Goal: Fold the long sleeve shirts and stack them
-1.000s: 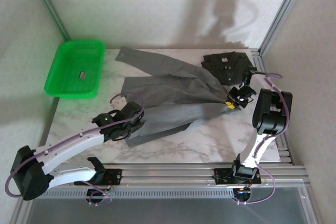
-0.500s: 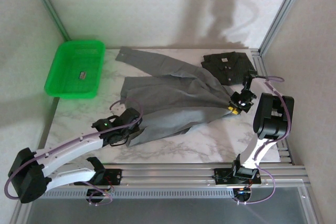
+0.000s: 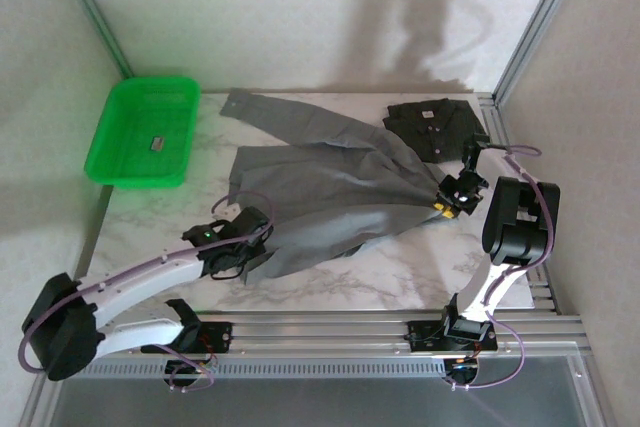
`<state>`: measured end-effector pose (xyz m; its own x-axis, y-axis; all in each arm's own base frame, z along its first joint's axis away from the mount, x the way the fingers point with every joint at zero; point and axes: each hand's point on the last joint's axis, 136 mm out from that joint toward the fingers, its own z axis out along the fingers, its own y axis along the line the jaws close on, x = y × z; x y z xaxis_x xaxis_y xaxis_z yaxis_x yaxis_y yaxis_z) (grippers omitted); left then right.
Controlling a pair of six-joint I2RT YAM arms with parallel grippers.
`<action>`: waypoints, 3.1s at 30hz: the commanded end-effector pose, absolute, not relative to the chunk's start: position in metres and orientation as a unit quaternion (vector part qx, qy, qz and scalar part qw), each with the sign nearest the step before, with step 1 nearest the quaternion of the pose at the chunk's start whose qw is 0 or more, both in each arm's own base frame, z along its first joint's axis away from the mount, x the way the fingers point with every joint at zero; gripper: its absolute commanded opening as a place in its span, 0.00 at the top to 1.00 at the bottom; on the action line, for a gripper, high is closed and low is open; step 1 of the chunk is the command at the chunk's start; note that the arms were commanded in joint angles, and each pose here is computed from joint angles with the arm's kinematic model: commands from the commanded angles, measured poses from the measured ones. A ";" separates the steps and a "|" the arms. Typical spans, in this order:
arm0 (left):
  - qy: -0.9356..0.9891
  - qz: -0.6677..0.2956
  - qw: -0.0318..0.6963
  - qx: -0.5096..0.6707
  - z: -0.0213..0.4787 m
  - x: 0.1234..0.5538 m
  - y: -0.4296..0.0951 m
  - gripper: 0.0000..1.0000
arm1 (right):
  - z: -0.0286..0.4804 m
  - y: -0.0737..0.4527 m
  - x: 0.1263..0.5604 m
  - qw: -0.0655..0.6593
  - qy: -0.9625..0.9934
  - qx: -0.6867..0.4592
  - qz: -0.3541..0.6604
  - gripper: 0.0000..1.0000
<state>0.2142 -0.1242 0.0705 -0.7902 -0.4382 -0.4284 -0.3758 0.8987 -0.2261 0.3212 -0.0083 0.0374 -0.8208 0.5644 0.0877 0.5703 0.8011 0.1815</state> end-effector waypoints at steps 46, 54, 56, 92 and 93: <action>0.932 -0.013 0.143 -0.333 -0.012 0.183 -0.086 0.96 | 0.010 0.004 0.270 0.028 -0.965 -0.262 -0.008 0.67; 0.931 0.038 0.150 -0.330 0.006 0.160 -0.048 1.00 | 0.021 0.006 0.223 0.055 -0.958 -0.280 -0.005 0.59; 0.927 0.030 0.151 -0.343 0.013 0.155 -0.047 1.00 | 0.026 0.009 0.214 0.057 -0.956 -0.287 -0.011 0.59; 0.914 -0.097 0.189 -0.345 0.008 0.273 -0.116 0.61 | 0.012 0.001 0.304 0.011 -0.949 -0.308 0.064 0.69; 0.913 -0.083 0.182 -0.354 0.000 0.260 -0.107 0.61 | 0.008 -0.004 0.294 0.019 -0.945 -0.318 0.075 0.67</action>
